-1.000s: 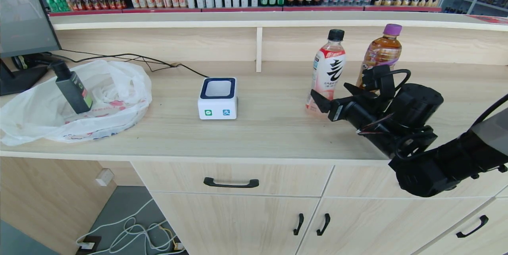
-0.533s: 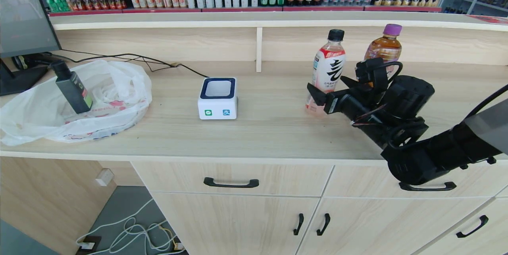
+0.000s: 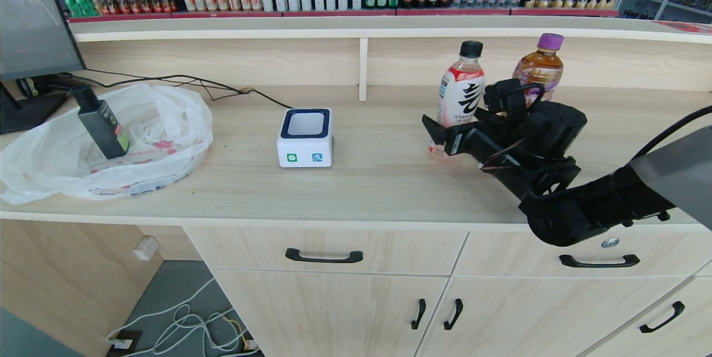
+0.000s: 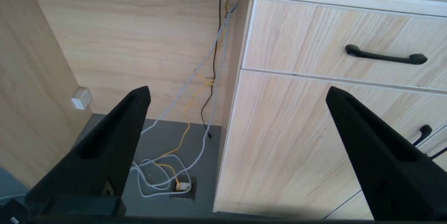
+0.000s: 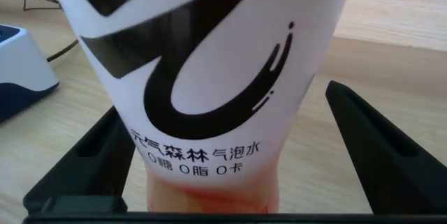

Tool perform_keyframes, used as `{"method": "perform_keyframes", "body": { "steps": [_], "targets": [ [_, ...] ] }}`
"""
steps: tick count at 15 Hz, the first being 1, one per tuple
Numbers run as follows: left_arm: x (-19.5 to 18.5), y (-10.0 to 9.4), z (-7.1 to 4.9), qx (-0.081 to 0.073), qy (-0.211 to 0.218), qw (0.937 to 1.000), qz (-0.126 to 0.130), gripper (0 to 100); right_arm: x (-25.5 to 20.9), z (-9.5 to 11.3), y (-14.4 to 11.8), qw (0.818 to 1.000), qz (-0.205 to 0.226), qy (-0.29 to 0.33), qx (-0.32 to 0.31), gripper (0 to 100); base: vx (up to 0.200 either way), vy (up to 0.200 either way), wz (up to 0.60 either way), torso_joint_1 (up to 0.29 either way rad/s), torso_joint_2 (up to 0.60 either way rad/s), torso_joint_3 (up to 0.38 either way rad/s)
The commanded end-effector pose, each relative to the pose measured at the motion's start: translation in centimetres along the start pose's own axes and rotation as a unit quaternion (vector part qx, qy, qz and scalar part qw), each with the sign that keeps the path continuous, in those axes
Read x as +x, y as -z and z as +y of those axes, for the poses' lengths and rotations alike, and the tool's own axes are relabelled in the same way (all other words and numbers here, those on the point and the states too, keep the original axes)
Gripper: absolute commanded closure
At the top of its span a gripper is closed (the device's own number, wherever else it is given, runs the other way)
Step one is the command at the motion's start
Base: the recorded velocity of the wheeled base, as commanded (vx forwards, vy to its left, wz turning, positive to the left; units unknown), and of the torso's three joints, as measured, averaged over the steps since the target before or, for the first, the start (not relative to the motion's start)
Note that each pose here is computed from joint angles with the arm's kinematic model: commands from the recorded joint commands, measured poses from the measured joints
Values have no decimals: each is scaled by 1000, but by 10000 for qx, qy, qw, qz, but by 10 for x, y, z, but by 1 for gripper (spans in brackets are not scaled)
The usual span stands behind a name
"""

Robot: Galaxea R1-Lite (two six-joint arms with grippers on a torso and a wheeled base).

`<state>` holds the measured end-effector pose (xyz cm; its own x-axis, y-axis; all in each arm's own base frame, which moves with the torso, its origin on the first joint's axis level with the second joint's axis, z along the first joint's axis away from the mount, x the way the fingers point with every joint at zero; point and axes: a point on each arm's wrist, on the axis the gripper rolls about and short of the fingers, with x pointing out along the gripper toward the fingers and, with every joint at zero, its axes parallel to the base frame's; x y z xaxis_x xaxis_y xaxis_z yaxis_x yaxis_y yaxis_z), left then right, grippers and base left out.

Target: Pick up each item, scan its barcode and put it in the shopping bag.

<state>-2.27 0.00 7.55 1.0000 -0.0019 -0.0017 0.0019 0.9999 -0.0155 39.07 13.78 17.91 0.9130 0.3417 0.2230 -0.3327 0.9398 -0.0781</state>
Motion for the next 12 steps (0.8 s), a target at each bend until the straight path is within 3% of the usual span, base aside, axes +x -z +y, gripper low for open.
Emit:
{"method": "perform_keyframes", "body": {
  "steps": [1,8,9,12],
  "targets": [
    [0,0,0,1,-2,10000,-1,0,4,2,-6,9999,-128,-26,1,0,0,0,0,0,0,0],
    [0,0,0,1,-2,10000,-1,0,3,12,-13,9997,-221,-123,22,0,0,0,0,0,0,0],
    [0,0,0,1,-2,10000,-1,0,3,12,-13,9997,-228,-123,22,100,0,0,0,0,0,0],
    [0,0,0,1,-2,10000,-1,0,1,13,-14,9996,-245,-136,1,100,0,0,0,0,0,0]
  ]
}}
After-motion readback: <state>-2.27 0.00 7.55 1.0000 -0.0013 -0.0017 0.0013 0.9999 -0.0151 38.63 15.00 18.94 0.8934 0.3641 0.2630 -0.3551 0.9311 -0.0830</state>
